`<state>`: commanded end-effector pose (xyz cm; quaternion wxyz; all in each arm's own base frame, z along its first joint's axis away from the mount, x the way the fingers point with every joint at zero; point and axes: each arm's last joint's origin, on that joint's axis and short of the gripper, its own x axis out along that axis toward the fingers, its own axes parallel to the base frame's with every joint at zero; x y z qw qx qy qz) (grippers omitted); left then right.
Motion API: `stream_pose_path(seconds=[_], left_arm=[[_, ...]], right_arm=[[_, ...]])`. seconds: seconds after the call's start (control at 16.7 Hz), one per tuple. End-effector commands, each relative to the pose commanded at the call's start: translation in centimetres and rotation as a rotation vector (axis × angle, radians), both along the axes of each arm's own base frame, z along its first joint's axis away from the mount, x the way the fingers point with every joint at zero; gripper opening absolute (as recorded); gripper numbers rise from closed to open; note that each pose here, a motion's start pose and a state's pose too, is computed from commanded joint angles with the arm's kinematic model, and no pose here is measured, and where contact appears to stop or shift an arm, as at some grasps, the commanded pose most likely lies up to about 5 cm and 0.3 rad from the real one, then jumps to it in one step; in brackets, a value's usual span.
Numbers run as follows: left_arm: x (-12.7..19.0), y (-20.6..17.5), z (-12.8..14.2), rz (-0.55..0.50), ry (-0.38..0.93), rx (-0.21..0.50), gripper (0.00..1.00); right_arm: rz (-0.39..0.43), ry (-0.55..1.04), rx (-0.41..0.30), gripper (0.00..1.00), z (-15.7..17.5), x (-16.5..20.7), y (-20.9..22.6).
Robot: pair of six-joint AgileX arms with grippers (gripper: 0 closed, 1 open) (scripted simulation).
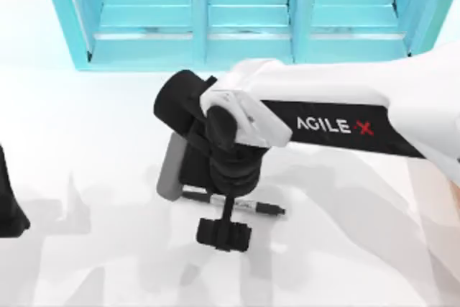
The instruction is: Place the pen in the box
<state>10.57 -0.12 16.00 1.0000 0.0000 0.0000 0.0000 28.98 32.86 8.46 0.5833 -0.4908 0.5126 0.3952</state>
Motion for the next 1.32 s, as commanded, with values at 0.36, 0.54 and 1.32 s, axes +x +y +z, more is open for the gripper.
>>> stream_pose_path(seconds=[0.36, 0.54, 1.32], left_arm=[[0.0, 0.0, 0.0, 0.000, 0.000, 0.000, 1.00], [0.0, 0.0, 0.0, 0.000, 0.000, 0.000, 1.00], [0.0, 0.0, 0.0, 0.000, 0.000, 0.000, 1.00]], right_arm=[[0.000, 0.000, 0.000, 0.40, 0.0, 0.0, 0.0], [0.000, 0.000, 0.000, 0.17, 0.0, 0.0, 0.0], [-0.023, 0.040, 0.055, 0.00, 3.5, -1.1, 0.1]])
